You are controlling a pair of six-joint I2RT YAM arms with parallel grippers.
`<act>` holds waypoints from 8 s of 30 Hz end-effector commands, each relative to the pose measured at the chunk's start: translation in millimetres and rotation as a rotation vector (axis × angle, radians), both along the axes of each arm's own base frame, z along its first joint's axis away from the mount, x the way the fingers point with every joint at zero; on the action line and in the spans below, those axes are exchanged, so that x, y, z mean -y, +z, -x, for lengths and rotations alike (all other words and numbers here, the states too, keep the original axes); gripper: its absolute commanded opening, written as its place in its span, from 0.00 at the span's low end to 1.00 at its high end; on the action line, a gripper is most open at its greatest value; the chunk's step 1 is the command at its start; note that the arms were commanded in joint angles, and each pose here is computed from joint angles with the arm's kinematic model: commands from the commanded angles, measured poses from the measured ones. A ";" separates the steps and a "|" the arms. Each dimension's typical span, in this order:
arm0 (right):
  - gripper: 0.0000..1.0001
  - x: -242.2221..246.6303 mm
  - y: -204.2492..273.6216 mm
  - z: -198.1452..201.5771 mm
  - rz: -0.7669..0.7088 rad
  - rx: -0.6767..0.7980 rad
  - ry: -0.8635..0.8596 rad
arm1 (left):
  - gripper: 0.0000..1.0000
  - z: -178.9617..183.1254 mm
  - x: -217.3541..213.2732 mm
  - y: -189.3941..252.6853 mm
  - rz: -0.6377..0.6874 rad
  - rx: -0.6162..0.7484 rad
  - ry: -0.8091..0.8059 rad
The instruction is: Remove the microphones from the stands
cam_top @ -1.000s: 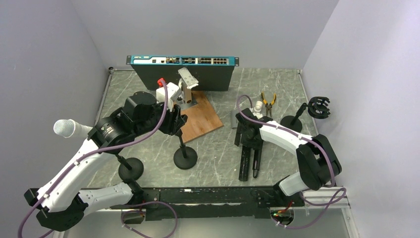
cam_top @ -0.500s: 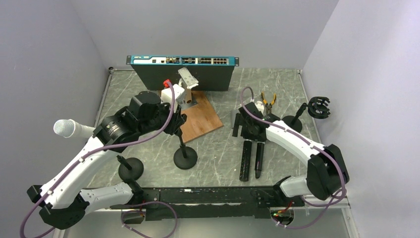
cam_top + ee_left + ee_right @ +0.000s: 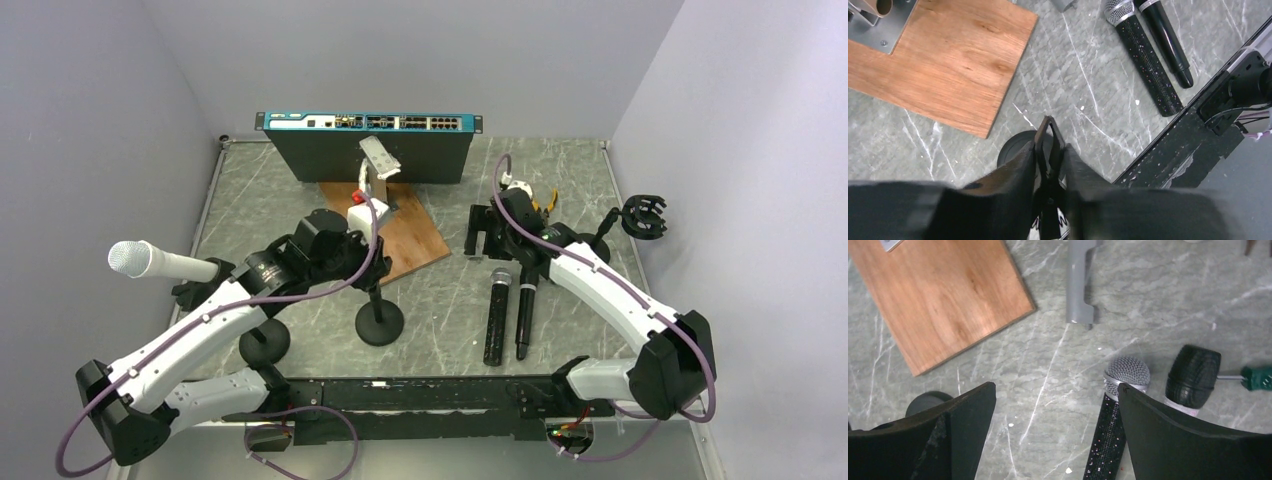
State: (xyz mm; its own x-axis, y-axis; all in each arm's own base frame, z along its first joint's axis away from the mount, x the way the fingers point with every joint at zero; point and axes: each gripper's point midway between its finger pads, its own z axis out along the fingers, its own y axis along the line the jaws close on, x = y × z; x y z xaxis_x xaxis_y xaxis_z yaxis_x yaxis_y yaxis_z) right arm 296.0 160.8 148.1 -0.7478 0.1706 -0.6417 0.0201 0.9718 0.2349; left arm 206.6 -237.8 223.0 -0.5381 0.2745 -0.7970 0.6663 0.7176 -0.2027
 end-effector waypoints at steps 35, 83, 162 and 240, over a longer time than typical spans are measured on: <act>0.76 -242.0 28.5 103.9 -0.244 0.736 0.704 | 0.99 64.6 -67.2 187.1 0.329 0.211 0.082; 1.00 -111.9 31.1 59.9 0.048 0.643 0.354 | 0.99 90.3 -167.9 247.8 0.385 0.457 0.339; 0.10 -463.9 174.6 147.6 -0.583 0.832 1.409 | 0.95 186.1 -239.6 208.2 0.583 0.361 0.338; 1.00 -265.0 230.5 100.8 -0.117 0.654 0.832 | 0.96 90.8 -171.0 59.2 0.454 0.190 0.523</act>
State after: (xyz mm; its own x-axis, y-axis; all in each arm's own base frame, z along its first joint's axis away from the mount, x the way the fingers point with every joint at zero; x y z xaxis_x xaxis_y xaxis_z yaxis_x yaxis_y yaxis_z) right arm 182.3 420.7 365.5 -0.1456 -0.1679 -0.9750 -0.8605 0.5079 0.0410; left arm 113.8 -74.0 275.3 -0.3780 -0.2917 -0.8787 0.3508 0.8332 -0.4275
